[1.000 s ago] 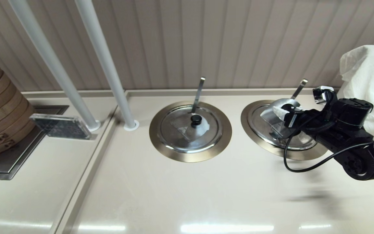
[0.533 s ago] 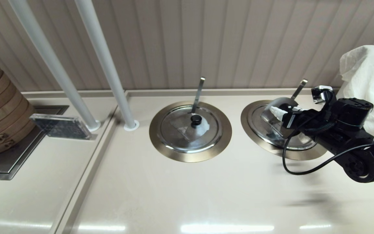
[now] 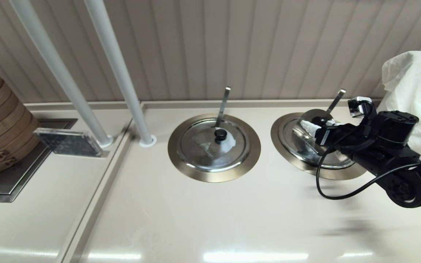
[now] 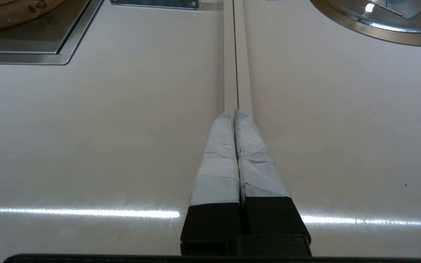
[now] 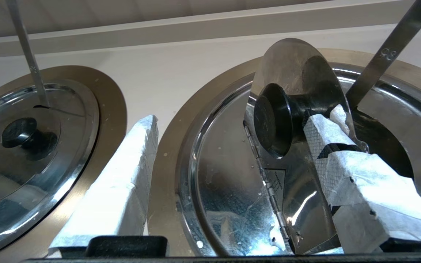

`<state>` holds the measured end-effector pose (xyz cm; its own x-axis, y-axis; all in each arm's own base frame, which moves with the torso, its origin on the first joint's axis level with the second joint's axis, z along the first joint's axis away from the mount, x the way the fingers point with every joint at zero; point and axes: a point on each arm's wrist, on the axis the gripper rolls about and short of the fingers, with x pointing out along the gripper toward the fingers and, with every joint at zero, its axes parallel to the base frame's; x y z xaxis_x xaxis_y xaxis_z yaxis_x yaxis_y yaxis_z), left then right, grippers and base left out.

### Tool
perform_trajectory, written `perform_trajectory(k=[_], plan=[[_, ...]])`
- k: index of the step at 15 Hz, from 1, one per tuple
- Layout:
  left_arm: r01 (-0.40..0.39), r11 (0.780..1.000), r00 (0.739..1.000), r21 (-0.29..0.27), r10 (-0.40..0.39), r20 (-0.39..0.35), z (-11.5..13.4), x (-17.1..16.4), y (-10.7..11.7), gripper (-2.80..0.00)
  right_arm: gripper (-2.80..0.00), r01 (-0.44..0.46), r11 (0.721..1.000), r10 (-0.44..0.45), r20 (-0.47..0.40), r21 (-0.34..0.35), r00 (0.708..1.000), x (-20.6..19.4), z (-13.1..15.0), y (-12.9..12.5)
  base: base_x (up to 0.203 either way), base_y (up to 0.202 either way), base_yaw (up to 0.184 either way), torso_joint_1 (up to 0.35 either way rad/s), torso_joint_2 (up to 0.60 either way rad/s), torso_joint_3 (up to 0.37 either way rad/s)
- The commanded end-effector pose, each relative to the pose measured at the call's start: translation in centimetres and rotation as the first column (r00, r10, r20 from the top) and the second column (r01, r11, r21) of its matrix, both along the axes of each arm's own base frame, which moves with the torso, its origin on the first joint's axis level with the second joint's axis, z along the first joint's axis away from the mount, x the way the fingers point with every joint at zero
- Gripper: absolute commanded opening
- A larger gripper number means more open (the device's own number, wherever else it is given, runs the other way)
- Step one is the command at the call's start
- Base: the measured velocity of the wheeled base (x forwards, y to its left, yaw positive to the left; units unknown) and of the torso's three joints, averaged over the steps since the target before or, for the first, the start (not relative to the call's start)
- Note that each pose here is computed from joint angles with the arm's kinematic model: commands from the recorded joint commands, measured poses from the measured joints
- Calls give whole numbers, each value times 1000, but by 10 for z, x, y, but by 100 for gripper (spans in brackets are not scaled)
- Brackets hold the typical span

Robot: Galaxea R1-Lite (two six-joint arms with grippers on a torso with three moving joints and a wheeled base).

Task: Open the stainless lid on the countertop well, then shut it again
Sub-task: Open the lid

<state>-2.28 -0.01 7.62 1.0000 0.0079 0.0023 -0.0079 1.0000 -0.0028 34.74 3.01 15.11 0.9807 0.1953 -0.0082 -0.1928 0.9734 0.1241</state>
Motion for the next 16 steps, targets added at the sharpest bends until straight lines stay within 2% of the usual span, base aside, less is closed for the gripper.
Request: perform_trajectory(k=[1,12,16], plan=[[-1,1000,1000,0,1,1,0,0,0,-280,0,-14,1000,14,9,2,1000,-3,3,4,0,0,0,0,0,0],[-1,1000,1000,0,1,1,0,0,0,-280,0,-72,997,72,14,-3,997,-20,9,23,0,0,0,0,0,0],[-1,1000,1000,0,1,1,0,0,0,-280,0,-118,993,118,23,-4,993,-38,23,34,0,0,0,0,0,0]])
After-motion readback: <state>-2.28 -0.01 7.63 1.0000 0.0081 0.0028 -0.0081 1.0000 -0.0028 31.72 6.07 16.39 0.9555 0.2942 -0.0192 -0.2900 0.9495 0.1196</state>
